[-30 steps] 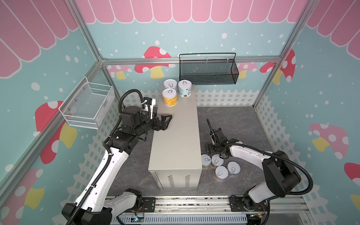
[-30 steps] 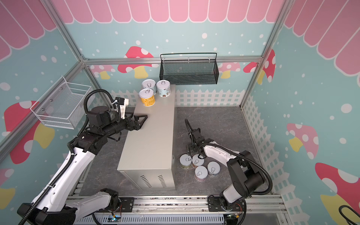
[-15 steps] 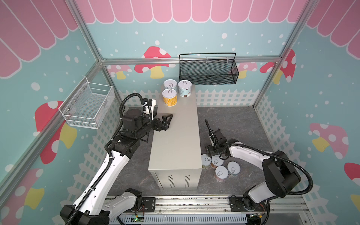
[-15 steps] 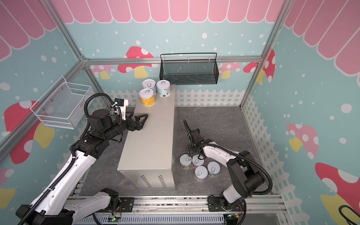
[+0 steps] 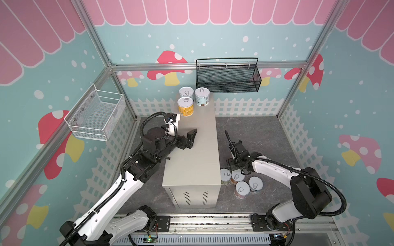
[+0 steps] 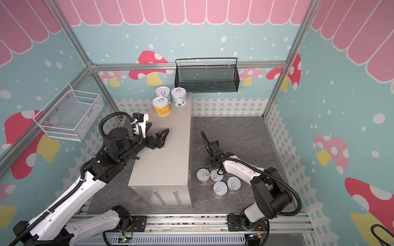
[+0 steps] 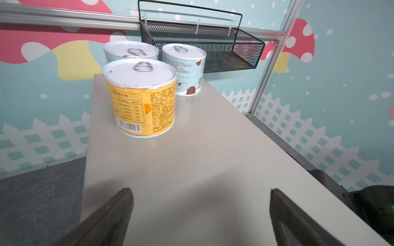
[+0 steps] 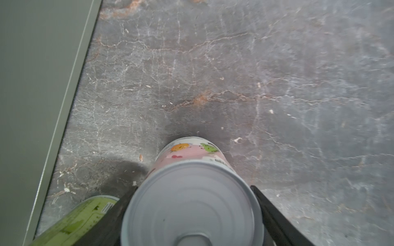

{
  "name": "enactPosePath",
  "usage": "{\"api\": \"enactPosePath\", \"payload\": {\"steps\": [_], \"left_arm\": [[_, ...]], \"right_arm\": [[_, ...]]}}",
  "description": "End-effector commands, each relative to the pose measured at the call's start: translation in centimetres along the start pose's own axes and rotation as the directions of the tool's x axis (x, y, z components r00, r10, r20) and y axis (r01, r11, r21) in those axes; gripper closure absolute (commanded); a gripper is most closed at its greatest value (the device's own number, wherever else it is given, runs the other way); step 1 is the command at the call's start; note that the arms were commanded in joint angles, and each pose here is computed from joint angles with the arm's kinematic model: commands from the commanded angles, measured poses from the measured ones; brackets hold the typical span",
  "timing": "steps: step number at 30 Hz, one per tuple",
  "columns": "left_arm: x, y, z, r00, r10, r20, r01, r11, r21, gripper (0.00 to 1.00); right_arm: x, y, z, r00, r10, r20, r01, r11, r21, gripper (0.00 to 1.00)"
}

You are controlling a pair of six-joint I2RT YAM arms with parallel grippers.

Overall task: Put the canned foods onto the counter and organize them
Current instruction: 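Lift the pink can with the right gripper up toward the cabinet top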

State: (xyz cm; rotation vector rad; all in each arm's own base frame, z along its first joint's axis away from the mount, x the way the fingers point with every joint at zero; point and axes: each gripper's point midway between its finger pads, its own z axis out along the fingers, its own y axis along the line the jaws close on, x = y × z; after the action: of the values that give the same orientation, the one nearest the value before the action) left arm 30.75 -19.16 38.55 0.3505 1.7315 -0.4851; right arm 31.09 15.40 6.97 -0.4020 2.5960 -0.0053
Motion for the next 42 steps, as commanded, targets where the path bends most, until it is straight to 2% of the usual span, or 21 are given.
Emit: {"api": "enactPosePath", "payload": {"steps": [1, 9, 21, 24, 27, 34, 39, 42], "left_arm": [[4.1, -0.6, 0.9, 0.991, 0.023, -0.13, -0.018, 0.999, 0.037, 0.01], [4.1, -0.9, 0.7, 0.987, 0.059, -0.152, -0.049, 0.996, 0.072, 0.01], [1.0, -1.3, -1.7, 0.985, 0.098, -0.143, -0.083, 0.991, 0.11, 0.01], [0.0, -2.3, -2.6, 0.985, 0.1, -0.141, -0.078, 0.985, 0.156, 0.01], [-0.8, -4.2, -3.6, 0.981, 0.112, -0.159, -0.067, 0.963, 0.26, 0.01], [-2.0, -8.5, -5.6, 0.958, 0.126, -0.256, 0.014, 0.876, 0.482, 0.01], [-2.5, -10.2, -6.8, 0.949, 0.147, -0.279, 0.033, 0.832, 0.554, 0.01], [-3.0, -10.4, -7.4, 0.952, 0.156, -0.263, 0.019, 0.828, 0.56, 0.01]], "right_arm": [[-2.7, -0.6, -2.4, 0.996, -0.011, 0.086, 0.009, 1.0, 0.027, 0.31], [-6.4, -1.0, -7.2, 0.982, -0.067, 0.179, 0.062, 0.998, 0.032, 0.33], [-12.7, -0.5, -18.7, 0.932, -0.2, 0.301, 0.216, 0.976, -0.02, 0.33], [-14.2, -0.7, -22.1, 0.909, -0.231, 0.345, 0.252, 0.968, -0.014, 0.33], [-15.3, -0.4, -24.9, 0.884, -0.258, 0.39, 0.294, 0.955, -0.032, 0.33], [-17.4, 0.6, -30.1, 0.819, -0.282, 0.499, 0.364, 0.929, -0.072, 0.33], [-18.7, 2.5, -33.7, 0.747, -0.271, 0.607, 0.44, 0.886, -0.146, 0.33], [-18.9, 3.9, -35.2, 0.702, -0.276, 0.656, 0.504, 0.843, -0.185, 0.32]]}}
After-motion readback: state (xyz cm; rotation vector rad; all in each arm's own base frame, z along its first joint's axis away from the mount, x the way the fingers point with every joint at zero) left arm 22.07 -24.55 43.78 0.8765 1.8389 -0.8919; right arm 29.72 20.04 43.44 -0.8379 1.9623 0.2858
